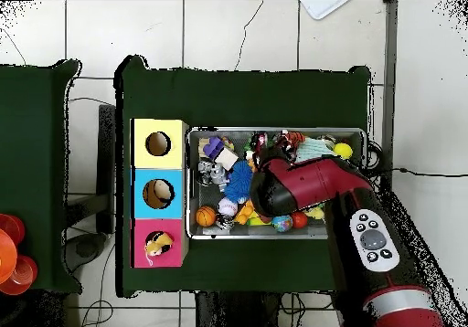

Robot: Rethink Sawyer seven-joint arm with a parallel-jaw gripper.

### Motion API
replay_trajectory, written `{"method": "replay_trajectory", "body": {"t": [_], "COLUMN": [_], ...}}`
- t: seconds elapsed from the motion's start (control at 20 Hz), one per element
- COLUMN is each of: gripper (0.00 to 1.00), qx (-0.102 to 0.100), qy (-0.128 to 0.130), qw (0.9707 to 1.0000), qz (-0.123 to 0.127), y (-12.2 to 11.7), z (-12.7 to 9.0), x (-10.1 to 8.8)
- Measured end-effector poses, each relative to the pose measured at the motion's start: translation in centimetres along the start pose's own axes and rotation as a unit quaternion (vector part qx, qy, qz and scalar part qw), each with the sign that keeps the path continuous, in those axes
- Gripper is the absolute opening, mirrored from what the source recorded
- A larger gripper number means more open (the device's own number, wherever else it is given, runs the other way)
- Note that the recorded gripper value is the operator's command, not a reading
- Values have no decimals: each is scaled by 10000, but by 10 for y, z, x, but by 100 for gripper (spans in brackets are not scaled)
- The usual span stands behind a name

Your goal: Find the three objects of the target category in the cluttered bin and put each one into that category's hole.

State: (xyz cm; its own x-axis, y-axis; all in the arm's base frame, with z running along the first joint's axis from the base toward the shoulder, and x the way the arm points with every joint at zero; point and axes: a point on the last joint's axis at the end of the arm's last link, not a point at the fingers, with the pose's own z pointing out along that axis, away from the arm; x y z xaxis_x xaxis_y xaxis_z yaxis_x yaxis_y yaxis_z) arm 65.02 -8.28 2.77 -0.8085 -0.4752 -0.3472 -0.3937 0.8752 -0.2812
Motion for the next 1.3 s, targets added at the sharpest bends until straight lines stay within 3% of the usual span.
{"method": "replay_trajectory", "body": {"t": [0.7,1.3], "gripper": [100,100], "qx": [88,98], "qy": [24,38], "qw": [9999,9999], "qz": [140,15], "y": [-20,-19], "z": [-2,1], "x": [10,15]}}
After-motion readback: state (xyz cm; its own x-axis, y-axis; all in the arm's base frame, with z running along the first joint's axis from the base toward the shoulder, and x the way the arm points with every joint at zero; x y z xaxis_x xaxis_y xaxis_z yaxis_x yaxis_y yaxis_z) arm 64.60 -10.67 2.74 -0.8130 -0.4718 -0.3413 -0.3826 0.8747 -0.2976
